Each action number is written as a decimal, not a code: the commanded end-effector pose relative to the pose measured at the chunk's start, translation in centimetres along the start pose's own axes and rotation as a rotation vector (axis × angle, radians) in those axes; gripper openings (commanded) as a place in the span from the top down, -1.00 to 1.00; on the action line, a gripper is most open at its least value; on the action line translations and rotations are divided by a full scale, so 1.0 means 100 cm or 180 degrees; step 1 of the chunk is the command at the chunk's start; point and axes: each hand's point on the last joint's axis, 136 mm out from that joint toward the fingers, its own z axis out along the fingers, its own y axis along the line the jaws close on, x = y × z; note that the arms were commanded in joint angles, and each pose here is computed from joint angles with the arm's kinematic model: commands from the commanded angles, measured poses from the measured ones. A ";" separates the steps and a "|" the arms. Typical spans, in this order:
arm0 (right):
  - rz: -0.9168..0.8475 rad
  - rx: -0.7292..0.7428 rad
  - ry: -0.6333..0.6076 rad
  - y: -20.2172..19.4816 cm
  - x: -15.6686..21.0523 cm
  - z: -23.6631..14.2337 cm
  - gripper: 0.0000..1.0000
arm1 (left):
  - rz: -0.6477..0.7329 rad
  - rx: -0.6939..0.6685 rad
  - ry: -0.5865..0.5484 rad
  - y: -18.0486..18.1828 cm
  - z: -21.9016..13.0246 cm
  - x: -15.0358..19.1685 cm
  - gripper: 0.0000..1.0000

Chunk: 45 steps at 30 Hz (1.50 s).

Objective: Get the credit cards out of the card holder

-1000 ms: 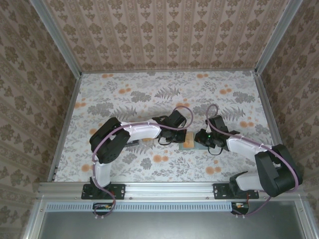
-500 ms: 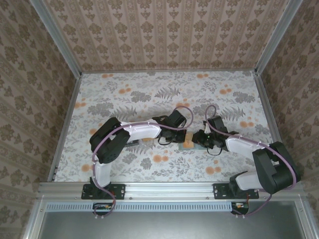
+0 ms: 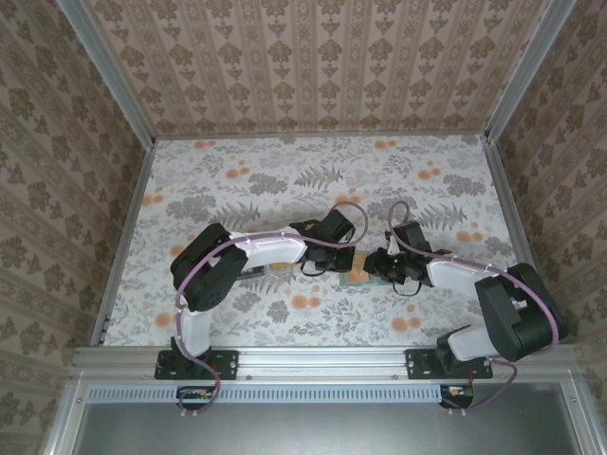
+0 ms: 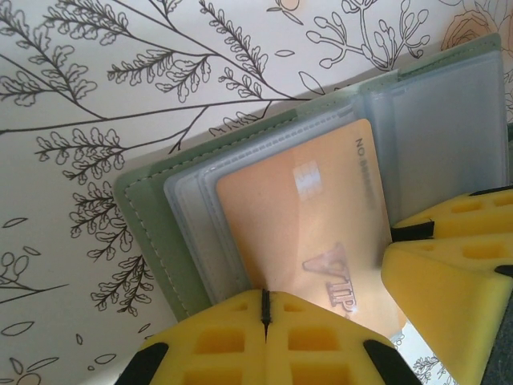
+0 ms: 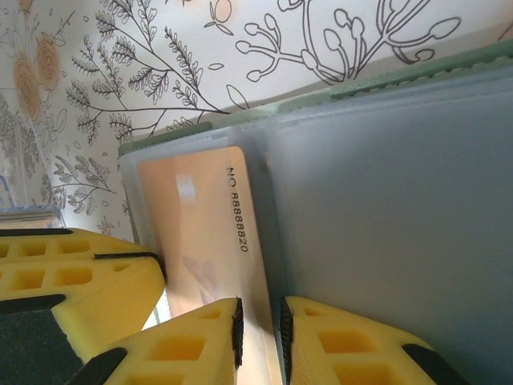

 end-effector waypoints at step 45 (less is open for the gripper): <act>0.0170 -0.0347 0.0037 -0.003 0.002 -0.007 0.48 | 0.0011 -0.0288 0.0382 0.024 0.018 0.028 1.00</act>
